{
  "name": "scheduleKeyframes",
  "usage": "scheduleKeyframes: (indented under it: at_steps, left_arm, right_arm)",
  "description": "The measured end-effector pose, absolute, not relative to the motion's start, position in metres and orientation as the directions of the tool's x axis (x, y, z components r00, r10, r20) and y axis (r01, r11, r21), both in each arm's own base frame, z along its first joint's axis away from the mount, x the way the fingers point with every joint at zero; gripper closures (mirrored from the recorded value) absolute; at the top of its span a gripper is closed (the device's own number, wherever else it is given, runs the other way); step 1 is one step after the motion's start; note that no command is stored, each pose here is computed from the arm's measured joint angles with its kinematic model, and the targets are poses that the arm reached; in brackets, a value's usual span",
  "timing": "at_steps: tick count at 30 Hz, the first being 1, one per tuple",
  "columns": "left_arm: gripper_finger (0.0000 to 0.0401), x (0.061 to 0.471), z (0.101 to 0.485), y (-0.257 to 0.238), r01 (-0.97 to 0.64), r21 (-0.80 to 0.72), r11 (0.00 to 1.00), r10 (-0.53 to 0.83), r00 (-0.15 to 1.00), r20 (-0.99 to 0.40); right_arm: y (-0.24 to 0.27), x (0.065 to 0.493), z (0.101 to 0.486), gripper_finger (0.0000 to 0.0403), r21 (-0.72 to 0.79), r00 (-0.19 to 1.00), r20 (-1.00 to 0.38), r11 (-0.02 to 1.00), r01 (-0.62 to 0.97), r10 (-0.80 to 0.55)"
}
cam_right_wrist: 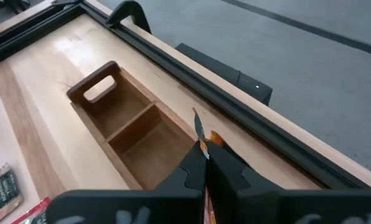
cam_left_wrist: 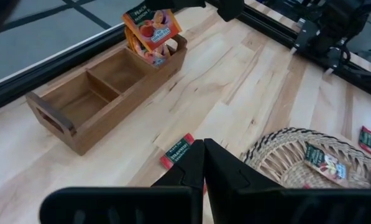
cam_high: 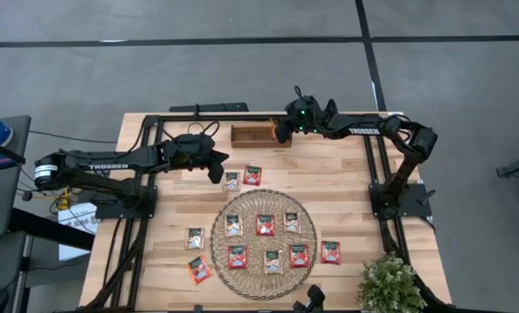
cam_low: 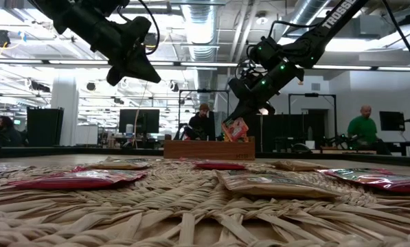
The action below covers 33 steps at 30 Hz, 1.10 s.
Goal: Pick & Place Tea
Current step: Put the orange tea bag into the right section of the wooden organizer
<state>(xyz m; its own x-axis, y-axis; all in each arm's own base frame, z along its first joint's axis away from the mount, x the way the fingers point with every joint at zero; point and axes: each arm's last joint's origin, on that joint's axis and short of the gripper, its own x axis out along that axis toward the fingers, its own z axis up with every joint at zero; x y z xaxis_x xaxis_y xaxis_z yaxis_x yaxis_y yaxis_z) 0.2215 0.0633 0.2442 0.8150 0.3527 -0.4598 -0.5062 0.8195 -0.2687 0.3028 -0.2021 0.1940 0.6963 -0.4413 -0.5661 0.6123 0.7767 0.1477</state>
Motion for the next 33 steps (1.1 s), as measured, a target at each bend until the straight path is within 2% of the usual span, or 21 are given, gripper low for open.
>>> scheduleKeyframes:
  at_steps: [5,21,33]
  left_arm:
    - [0.0401,0.222,0.245,0.063,-0.487,-0.28,0.827,0.334,0.827,-0.452]
    - [0.0401,0.223,0.246,0.062,-0.467,-0.291,0.835,0.312,0.838,-0.448]
    - [0.0401,0.223,0.246,0.062,-0.465,-0.289,0.837,0.313,0.839,-0.444]
  right_arm:
    - [-0.204,0.307,0.191,0.0403,0.167,0.71,-0.543,0.771,0.615,-0.448]
    - [-0.207,0.306,0.171,0.0403,0.103,0.635,-0.617,0.752,0.651,-0.465]
    - [-0.21,0.307,0.174,0.0403,0.072,0.649,-0.592,0.771,0.633,-0.478]
